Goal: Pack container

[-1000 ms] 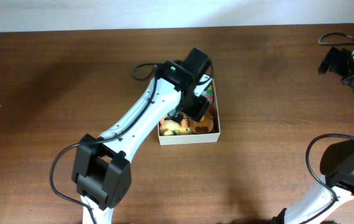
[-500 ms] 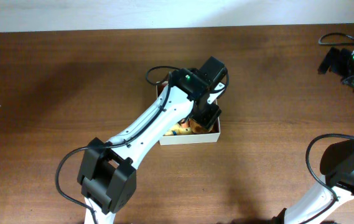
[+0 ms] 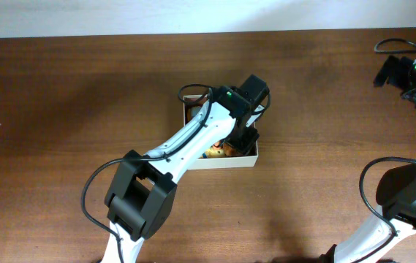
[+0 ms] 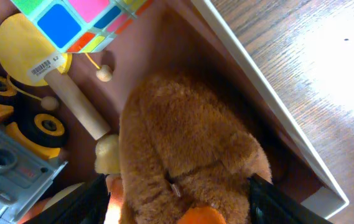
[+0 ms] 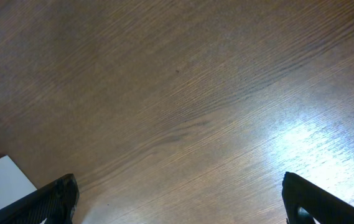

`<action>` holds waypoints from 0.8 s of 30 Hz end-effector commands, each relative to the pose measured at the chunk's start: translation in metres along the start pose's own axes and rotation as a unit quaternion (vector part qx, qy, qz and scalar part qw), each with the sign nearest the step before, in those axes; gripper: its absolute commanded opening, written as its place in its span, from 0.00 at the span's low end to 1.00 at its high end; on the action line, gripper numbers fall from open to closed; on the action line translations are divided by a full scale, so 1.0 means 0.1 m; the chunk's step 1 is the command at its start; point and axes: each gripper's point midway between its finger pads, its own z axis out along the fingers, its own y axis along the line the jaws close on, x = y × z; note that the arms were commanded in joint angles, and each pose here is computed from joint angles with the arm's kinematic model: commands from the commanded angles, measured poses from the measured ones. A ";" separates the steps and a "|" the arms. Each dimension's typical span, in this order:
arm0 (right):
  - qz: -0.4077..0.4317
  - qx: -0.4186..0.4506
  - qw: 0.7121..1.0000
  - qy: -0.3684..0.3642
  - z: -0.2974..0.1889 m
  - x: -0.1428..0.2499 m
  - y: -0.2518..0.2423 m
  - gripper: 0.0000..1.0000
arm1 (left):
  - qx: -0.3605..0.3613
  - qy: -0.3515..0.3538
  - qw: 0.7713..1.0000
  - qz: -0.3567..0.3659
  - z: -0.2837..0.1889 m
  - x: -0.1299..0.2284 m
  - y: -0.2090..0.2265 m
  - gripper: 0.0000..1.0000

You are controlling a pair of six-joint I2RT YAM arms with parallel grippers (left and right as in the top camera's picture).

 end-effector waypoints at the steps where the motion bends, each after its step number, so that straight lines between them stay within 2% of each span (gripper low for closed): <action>1: -0.005 -0.004 1.000 -0.006 -0.04 -0.01 0.03 0.99 | -0.088 0.029 0.996 0.010 0.21 0.10 0.33 0.70; 6: -0.005 -0.004 1.000 -0.006 -0.04 -0.01 0.03 0.99 | -0.128 0.028 0.991 -0.004 0.19 0.09 0.56 0.71; 14: -0.005 -0.004 1.000 -0.006 -0.04 -0.01 0.03 0.99 | -0.132 0.028 0.990 -0.051 0.18 0.11 0.82 0.71; 19: -0.005 -0.004 1.000 -0.006 -0.04 -0.01 0.03 0.99 | -0.120 0.027 0.991 -0.059 0.19 0.11 0.78 0.72; 24: -0.005 -0.004 1.000 -0.006 -0.04 -0.01 0.03 0.99 | -0.078 0.013 0.995 -0.053 0.22 0.03 0.57 0.72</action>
